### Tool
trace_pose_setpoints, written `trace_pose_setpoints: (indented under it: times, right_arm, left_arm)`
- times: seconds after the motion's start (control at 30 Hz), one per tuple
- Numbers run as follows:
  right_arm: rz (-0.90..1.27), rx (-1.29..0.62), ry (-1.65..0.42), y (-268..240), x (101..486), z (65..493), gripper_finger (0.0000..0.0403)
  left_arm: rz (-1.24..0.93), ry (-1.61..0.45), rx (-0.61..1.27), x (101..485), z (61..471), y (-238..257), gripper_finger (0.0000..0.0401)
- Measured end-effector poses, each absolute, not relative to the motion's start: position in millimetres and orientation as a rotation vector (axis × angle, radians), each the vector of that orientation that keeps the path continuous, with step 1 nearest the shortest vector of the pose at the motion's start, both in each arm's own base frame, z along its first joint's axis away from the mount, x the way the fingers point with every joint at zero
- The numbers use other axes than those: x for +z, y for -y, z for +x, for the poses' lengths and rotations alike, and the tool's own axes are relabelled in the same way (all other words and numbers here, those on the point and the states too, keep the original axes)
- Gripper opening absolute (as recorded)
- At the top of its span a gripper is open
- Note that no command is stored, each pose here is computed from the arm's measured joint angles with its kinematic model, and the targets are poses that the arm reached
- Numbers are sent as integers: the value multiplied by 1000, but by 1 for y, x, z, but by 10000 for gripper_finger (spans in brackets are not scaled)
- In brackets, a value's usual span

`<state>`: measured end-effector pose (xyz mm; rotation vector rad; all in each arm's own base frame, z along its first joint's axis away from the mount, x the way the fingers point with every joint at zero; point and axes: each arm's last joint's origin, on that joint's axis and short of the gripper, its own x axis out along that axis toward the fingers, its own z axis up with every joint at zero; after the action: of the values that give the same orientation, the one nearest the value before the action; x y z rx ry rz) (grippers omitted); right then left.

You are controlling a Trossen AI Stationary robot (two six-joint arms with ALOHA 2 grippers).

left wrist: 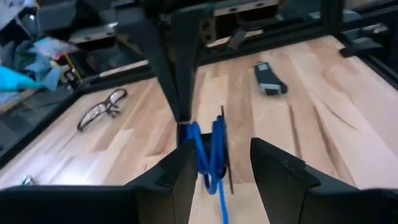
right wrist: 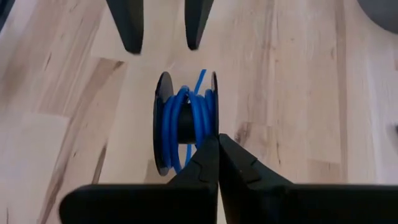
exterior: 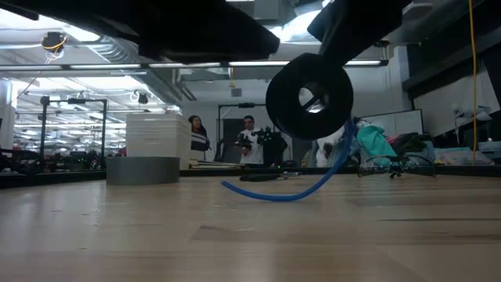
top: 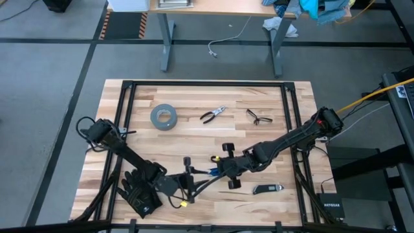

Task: Coil cords
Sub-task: Uncoil the blue wire cable from the black spool

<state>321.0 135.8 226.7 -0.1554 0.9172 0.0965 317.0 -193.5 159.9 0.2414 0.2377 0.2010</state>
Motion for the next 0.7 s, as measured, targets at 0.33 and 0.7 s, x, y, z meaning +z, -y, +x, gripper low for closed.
trace_pose_setpoints:
  times: [0.33,0.7]
  right_arm:
    - [-153,75,-912,-135,227,321,0]
    - [-152,75,-912,-135,227,321,0]
  left_arm:
    - [177,-297,195,152,317,190,143]
    - [112,-294,202,153,321,183,143]
